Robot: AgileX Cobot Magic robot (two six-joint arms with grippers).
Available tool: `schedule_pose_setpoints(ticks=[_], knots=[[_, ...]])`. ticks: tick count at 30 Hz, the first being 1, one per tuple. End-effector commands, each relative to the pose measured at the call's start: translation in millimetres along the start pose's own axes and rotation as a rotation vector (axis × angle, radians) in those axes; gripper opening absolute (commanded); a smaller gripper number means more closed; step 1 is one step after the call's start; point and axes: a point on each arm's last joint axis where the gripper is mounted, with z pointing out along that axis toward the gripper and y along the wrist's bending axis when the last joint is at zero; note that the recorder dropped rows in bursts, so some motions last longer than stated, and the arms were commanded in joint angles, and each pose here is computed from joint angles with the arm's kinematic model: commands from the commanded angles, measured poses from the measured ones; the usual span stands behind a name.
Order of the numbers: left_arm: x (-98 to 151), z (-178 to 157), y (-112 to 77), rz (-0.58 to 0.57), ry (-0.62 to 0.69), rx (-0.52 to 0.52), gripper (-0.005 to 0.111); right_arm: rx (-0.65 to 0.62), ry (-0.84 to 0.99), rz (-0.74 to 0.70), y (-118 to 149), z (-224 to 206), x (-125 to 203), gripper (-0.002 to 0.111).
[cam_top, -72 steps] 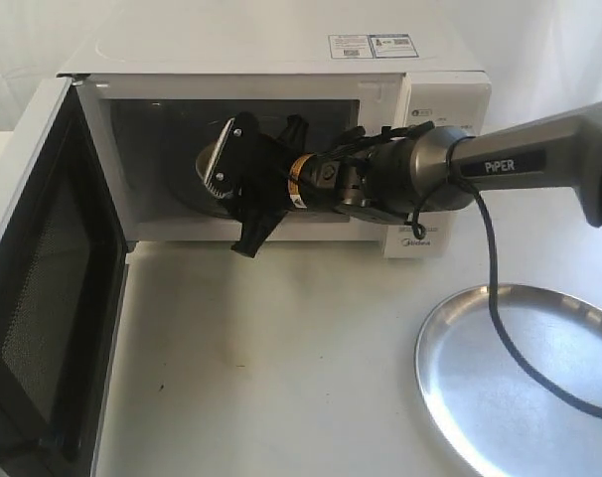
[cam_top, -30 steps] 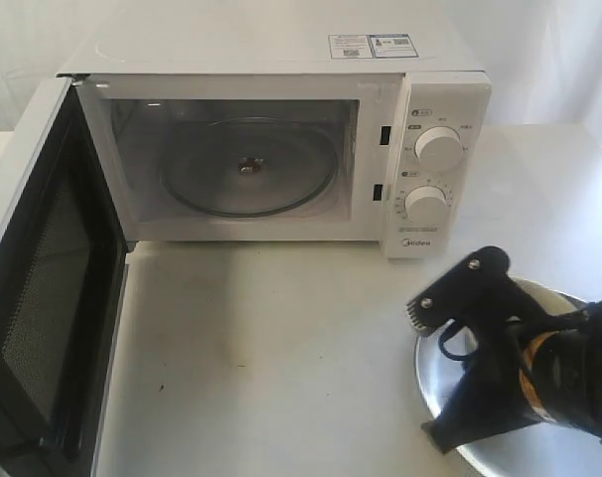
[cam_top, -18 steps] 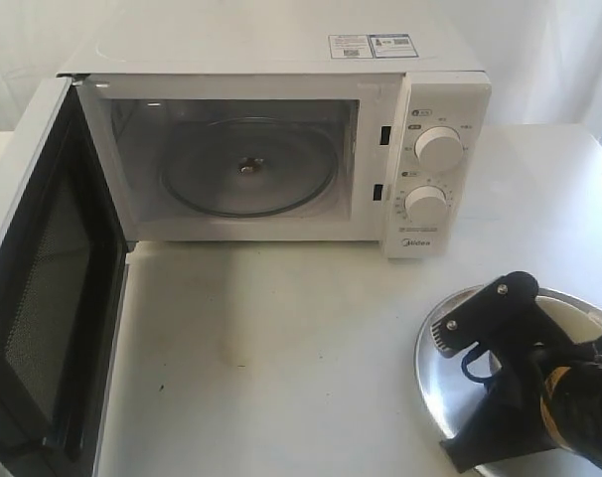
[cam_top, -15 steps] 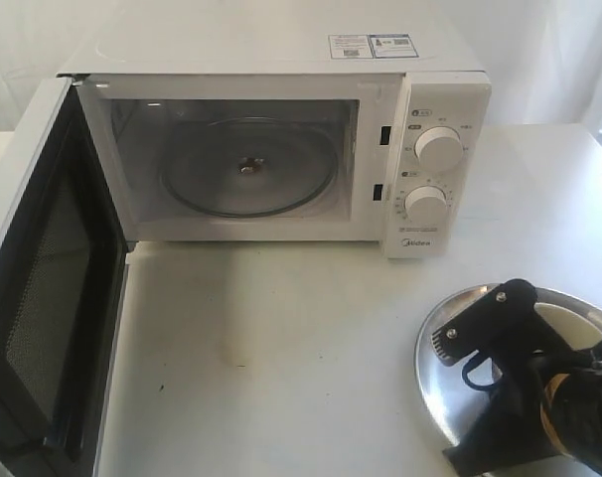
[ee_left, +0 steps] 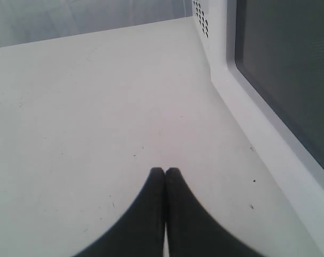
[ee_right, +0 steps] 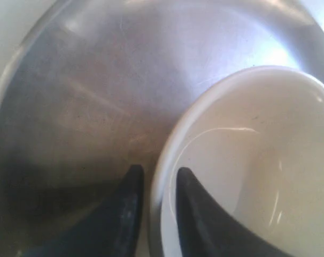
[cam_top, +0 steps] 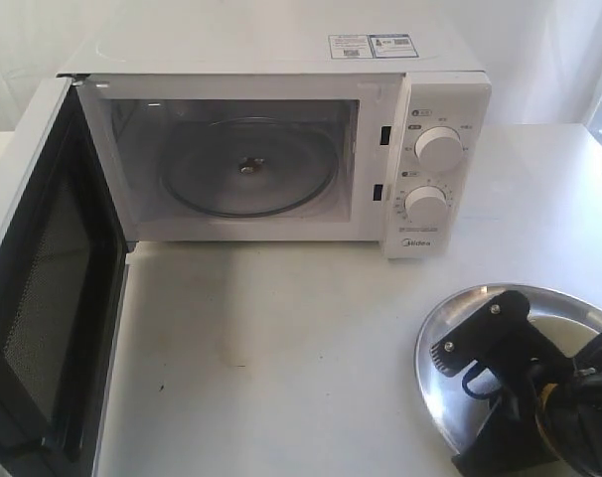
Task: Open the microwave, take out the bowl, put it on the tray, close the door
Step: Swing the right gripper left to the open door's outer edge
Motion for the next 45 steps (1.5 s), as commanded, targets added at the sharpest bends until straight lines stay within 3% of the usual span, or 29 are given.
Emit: schedule_pose_setpoints(ticks=[1, 4, 6, 7, 8, 9, 12, 18, 20, 28, 32, 35, 41, 45], knots=[[-0.5, -0.2, -0.1, -0.009, -0.004, 0.002, 0.000, -0.013, -0.078, 0.049, -4.8, -12.2, -4.2, 0.052], [-0.5, -0.2, -0.1, -0.009, -0.004, 0.002, 0.000, -0.109, -0.217, 0.140, -5.6, -31.4, -14.3, 0.058], [-0.5, -0.2, -0.1, -0.009, -0.004, 0.002, 0.000, -0.479, -0.574, 0.022, 9.3, -85.5, -36.3, 0.038], [-0.5, -0.2, -0.1, -0.009, -0.004, 0.002, 0.000, -0.617, -0.717, -0.025, 11.2, -115.5, -44.4, 0.022], [-0.5, -0.2, -0.1, -0.009, -0.004, 0.002, 0.000, -0.702, -0.859, -0.083, 9.2, -144.2, -50.7, 0.003], [-0.5, -0.2, -0.1, -0.009, -0.004, 0.002, 0.000, -0.748, -0.992, -0.093, 3.3, -170.2, -58.9, 0.000], [-0.5, -0.2, -0.1, -0.009, -0.004, 0.002, 0.000, -0.770, -1.246, -0.104, -12.1, -218.9, -93.9, 0.000], [-0.5, -0.2, -0.1, -0.009, -0.004, 0.002, 0.000, -0.980, -1.331, -0.234, 10.9, -226.1, -147.3, 0.000], [-0.5, -0.2, -0.1, -0.009, -0.004, 0.002, 0.000, -0.964, -1.352, -0.347, 27.4, -220.4, -159.2, 0.000], [-0.5, -0.2, -0.1, -0.009, -0.004, 0.002, 0.000, -0.809, -1.288, -0.345, 100.4, -197.0, -203.4, 0.000], [-0.5, -0.2, -0.1, -0.009, -0.004, 0.002, 0.000, -0.726, -1.345, -0.140, 101.8, -195.9, -230.2, 0.000], [-0.5, -0.2, -0.1, -0.009, -0.004, 0.002, 0.000, -0.628, -1.349, -0.168, 103.0, -194.6, -244.8, 0.000], [-0.5, -0.2, -0.1, -0.009, -0.004, 0.002, 0.000, -0.680, -1.339, -0.144, 135.7, -184.6, -261.9, 0.000], [-0.5, -0.2, -0.1, -0.009, -0.004, 0.002, 0.000, -0.643, -1.338, -0.248, 169.0, -163.5, -269.4, 0.000]])
